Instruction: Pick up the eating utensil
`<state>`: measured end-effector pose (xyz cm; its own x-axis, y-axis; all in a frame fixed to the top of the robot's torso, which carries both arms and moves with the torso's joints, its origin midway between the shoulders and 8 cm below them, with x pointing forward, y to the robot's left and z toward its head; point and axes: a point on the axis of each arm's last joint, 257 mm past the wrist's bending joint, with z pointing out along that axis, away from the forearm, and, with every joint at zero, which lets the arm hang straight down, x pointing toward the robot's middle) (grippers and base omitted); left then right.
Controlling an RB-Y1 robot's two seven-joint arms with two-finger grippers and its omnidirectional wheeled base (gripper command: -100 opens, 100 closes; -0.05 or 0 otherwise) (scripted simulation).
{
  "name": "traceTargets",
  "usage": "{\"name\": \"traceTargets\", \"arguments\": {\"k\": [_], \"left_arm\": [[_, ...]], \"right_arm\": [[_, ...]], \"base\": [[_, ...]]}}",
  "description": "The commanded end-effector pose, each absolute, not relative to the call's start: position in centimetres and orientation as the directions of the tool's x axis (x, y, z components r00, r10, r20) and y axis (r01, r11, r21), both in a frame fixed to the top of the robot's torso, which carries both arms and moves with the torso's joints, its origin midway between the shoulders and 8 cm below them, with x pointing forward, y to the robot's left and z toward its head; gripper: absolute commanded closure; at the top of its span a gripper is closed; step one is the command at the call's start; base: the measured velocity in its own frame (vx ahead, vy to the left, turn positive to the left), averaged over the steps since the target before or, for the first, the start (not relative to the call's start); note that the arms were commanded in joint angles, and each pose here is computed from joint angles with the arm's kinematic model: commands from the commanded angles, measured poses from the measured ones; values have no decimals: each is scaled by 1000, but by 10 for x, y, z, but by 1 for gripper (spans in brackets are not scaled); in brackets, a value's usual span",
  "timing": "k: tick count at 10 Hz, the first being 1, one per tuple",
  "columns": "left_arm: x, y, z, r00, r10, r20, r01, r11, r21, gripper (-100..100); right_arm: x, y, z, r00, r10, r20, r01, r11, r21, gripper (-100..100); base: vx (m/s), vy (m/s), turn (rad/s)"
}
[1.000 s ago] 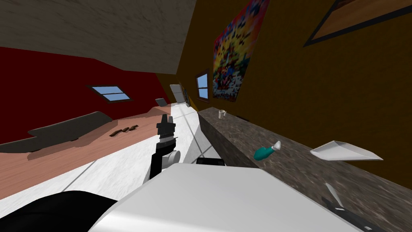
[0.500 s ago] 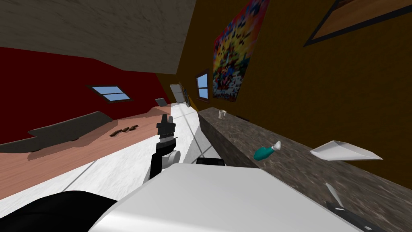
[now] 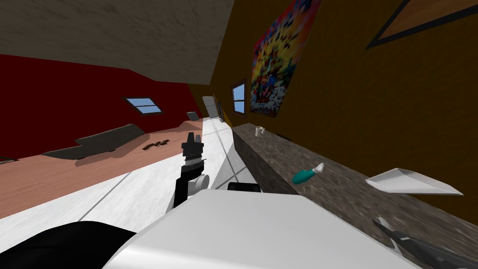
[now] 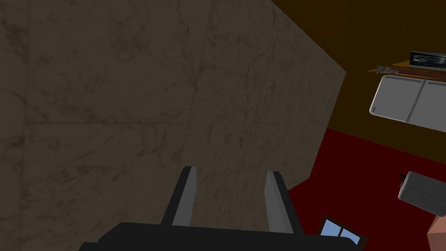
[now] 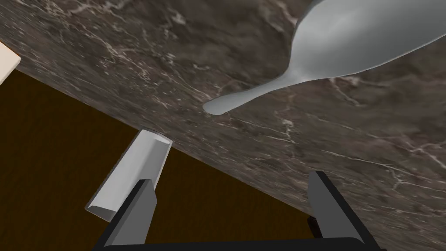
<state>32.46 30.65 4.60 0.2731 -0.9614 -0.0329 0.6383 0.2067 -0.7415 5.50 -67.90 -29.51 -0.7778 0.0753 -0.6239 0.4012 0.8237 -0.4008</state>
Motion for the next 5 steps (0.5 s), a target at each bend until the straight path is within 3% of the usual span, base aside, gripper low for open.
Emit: {"name": "traceTargets", "arguments": {"k": [1, 5], "left_arm": [[325, 307, 46, 273, -961, -33, 638, 207, -741, 0], [325, 307, 46, 273, -961, -33, 638, 207, -742, 0]], "right_arm": [[54, -685, -287, -814, -1, -582, 330, 823, -463, -100], [58, -691, -272, -873, -185, -452, 135, 799, -586, -100]], "base": [[-130, -79, 112], [-87, -57, 121]]}}
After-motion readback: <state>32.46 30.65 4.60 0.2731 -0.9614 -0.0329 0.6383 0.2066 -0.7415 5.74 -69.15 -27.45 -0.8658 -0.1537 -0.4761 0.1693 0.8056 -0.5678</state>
